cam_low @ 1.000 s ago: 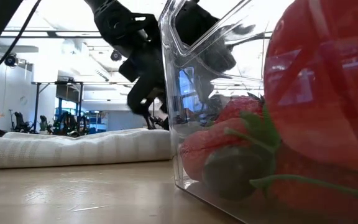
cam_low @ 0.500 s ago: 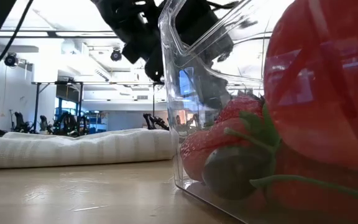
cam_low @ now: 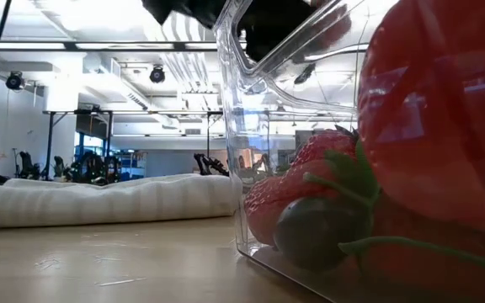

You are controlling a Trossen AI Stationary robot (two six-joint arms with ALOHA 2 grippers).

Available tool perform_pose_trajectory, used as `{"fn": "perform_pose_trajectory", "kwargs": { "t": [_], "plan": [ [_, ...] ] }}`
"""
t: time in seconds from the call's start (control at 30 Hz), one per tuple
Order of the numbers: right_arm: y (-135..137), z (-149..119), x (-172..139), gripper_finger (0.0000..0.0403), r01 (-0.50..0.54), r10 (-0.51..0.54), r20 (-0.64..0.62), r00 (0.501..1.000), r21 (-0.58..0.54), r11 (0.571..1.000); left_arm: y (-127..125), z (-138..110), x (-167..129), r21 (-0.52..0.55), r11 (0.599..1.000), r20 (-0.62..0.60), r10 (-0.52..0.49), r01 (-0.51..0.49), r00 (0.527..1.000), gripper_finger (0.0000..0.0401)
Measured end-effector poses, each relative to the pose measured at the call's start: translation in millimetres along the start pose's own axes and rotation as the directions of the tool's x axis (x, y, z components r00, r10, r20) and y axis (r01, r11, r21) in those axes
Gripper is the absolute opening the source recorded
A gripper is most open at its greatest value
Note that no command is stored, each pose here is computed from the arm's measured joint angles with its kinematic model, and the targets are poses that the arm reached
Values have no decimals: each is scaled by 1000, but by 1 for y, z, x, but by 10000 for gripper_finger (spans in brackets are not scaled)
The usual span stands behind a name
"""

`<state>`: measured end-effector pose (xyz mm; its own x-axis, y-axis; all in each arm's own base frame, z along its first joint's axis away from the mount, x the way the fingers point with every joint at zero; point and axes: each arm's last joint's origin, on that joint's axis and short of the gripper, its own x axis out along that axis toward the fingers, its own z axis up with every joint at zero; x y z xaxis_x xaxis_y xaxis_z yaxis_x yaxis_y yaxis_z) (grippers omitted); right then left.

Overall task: Pick and placing Produce into tupperware
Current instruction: Put the strawberry into the transparent bin, then return to Home Position

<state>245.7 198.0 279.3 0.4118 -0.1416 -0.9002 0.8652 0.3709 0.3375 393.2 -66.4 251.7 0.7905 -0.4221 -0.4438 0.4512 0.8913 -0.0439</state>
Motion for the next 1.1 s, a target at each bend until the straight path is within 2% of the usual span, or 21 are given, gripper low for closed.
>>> {"fn": "perform_pose_trajectory", "kwargs": {
  "t": [0.2, 0.43, 0.53, 0.7, 0.87, 0.97, 1.07, 1.1],
  "plan": [
    [-12, 13, -15, 238, 7, -12, 125, 992, 34, 999, -34, 9, 8, -37, 996, 42, -81, 83, 996, 136],
    [-14, 16, -21, 238, 1, 1, 143, 990, -19, 1000, -67, 6, 22, -126, 983, 57, -129, 135, 990, 136],
    [-13, 15, -22, 238, -4, 10, 135, 991, -47, 999, -72, 5, 29, -215, 968, 66, -120, 132, 991, 136],
    [-13, 13, -23, 238, -10, 18, 129, 992, -63, 998, -71, -5, 44, -437, 892, 74, -90, 114, 993, 148],
    [-13, 13, -23, 238, -6, 15, 125, 992, -78, 997, -68, -11, 53, -596, 800, 79, -23, 66, 997, 193],
    [-13, 11, -23, 238, 4, 3, 85, 996, -87, 996, -65, -12, 55, -627, 778, 97, 39, 31, 994, 225],
    [-15, 8, -23, 238, 35, -39, -31, 999, -110, 993, -57, -6, 49, -641, 767, 118, 86, 9, 989, 241],
    [-15, 7, -23, 238, 44, -52, -70, 996, -111, 993, -56, -2, 46, -661, 750, 128, 92, 16, 987, 243]
  ]
}}
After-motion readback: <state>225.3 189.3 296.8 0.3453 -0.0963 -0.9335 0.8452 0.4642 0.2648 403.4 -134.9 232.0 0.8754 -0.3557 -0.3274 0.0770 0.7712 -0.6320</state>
